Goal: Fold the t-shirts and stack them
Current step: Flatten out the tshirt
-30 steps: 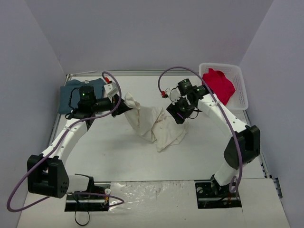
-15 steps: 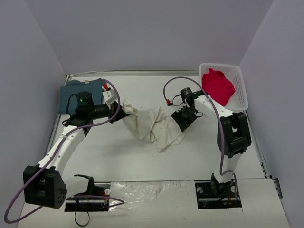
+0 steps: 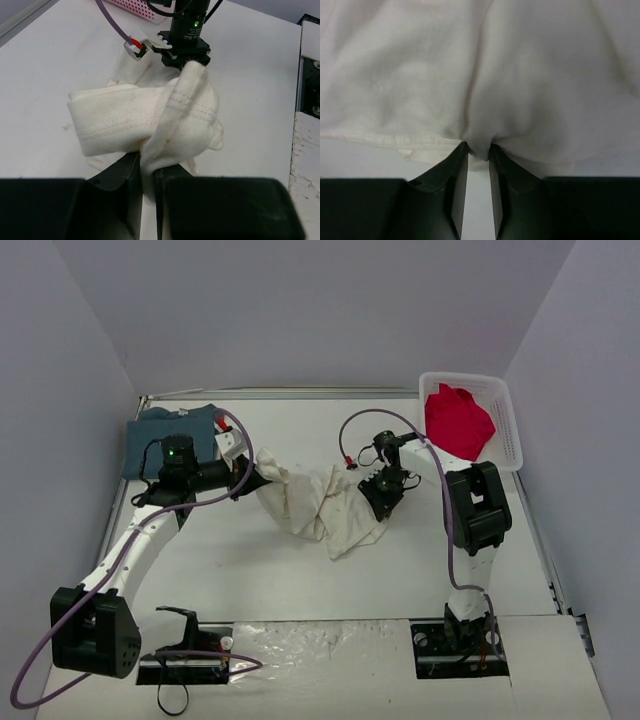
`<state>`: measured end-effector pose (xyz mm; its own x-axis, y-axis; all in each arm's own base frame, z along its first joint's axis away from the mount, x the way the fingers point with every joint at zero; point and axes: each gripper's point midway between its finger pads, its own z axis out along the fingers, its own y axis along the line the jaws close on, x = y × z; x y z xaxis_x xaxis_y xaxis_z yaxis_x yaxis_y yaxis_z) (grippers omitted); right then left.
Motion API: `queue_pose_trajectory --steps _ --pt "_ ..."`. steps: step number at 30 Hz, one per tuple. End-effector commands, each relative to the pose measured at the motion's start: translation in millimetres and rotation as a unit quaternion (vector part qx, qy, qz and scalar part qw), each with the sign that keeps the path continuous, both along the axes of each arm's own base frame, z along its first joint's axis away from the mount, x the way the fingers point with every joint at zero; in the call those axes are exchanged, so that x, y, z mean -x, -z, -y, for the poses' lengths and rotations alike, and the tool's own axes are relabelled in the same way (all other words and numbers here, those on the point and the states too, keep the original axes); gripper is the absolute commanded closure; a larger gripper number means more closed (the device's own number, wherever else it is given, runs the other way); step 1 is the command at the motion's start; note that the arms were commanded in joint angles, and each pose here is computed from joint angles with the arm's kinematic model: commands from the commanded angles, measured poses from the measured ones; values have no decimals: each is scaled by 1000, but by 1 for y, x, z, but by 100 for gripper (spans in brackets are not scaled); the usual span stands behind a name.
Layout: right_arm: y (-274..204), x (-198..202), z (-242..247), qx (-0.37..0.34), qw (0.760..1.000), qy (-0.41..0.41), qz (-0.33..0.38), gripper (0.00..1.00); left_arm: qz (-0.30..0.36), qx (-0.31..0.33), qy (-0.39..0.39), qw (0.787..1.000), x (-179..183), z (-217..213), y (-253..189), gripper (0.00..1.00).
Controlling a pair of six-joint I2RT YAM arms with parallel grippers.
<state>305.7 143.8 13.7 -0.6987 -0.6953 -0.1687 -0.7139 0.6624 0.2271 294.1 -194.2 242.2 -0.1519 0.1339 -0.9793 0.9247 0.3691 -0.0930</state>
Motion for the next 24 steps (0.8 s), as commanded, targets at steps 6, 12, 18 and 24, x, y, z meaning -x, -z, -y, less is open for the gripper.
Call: queue_pose_trajectory --steps 6,12,18,24 --pt "5 0 5 11 1000 -1 -12 100 45 -13 -4 999 -3 -9 -19 98" --pt "-37 -7 16 20 999 4 45 100 27 -39 -22 999 -3 -33 -30 98" --pt "-117 -38 33 21 991 19 133 100 59 -58 -58 995 -3 -58 -61 98" --pt "-183 -73 46 18 976 35 214 100 64 -71 -77 992 -1 -70 -72 98"
